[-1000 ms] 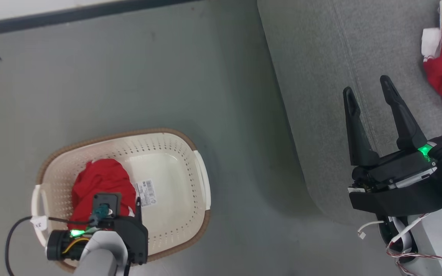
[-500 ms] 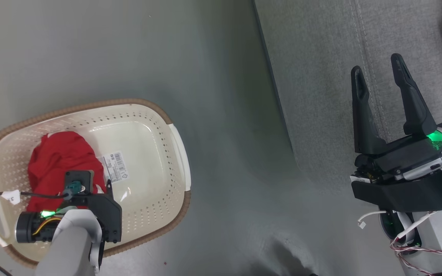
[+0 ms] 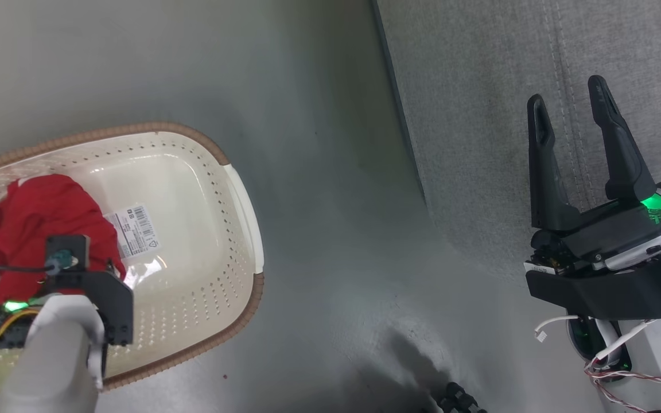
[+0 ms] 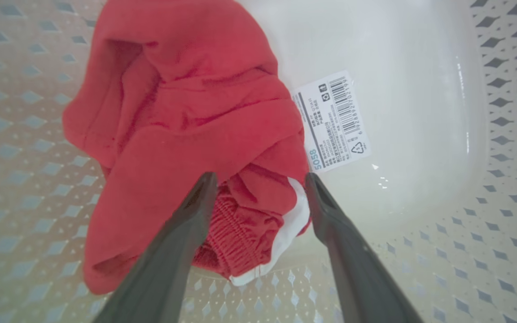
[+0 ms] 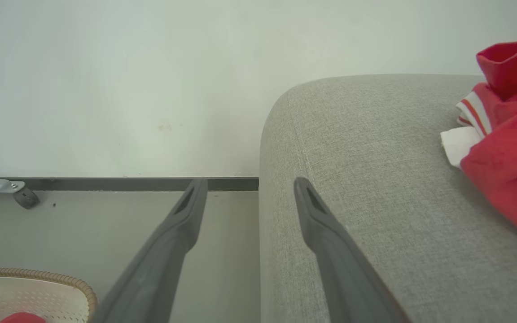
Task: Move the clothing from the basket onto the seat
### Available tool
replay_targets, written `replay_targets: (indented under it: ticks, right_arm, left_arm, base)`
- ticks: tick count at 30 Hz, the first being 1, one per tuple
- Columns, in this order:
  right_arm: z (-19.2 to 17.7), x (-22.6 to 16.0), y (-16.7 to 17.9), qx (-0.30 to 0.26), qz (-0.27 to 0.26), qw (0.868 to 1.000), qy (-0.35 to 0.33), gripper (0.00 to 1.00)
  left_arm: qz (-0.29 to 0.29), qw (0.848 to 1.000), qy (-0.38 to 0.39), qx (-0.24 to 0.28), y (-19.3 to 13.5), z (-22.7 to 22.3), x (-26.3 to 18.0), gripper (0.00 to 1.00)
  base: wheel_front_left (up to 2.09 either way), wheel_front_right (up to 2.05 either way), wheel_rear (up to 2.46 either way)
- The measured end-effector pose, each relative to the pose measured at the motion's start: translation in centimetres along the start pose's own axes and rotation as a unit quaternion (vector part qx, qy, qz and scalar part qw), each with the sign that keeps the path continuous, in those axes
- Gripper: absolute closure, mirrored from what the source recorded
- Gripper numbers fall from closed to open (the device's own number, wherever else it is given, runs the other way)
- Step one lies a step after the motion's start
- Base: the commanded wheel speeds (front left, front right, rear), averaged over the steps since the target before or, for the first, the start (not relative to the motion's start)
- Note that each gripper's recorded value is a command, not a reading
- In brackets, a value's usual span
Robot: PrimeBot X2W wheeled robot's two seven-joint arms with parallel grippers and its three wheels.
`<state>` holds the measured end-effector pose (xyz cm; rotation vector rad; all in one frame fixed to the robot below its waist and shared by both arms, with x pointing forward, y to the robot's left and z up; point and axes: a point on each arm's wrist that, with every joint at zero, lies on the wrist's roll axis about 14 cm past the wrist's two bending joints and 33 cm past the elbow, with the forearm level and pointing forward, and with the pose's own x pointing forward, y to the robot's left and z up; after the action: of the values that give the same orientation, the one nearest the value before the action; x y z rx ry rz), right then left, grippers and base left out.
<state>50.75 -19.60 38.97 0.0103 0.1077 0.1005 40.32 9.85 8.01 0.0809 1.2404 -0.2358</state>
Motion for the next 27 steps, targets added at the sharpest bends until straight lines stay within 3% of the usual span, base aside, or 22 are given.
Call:
replay_targets:
  ticks: [10, 17, 18, 19, 20, 27]
  right_arm:
    - [-2.0, 0.0, -0.4, 0.001, -0.007, 1.000, 0.019, 0.00]
    - [-3.3, -0.1, -0.8, -0.001, -0.013, 0.999, 0.034, 0.00]
    - [-3.4, -0.1, -0.8, 0.000, -0.013, 0.999, 0.035, 0.00]
    - [-3.4, -0.1, -0.8, 0.000, -0.013, 0.999, 0.035, 0.00]
    - [-3.5, -0.1, -0.8, 0.000, -0.013, 0.999, 0.036, 0.00]
    - [-3.7, 0.0, -0.8, 0.001, -0.012, 0.999, 0.037, 0.00]
  left_arm:
    - [0.021, 1.000, 0.003, 0.024, 2.3, 0.7, 2.2, 0.00]
    - [0.022, 0.999, -0.010, 0.026, 2.1, 1.7, 3.5, 0.02]
    - [0.021, 0.999, -0.009, 0.026, 2.0, 1.6, 3.5, 0.51]
    - [0.021, 0.999, -0.007, 0.026, 2.0, 1.4, 3.5, 0.92]
    - [0.021, 0.999, -0.006, 0.026, 2.0, 1.3, 3.5, 1.00]
    - [0.021, 0.999, -0.009, 0.025, 1.9, 1.5, 3.6, 1.00]
  base:
    - [0.00, 0.00, 0.00]
    - [0.00, 0.00, 0.00]
    - [0.00, 0.00, 0.00]
    - [0.00, 0.00, 0.00]
    - [0.00, 0.00, 0.00]
    - [0.00, 0.00, 0.00]
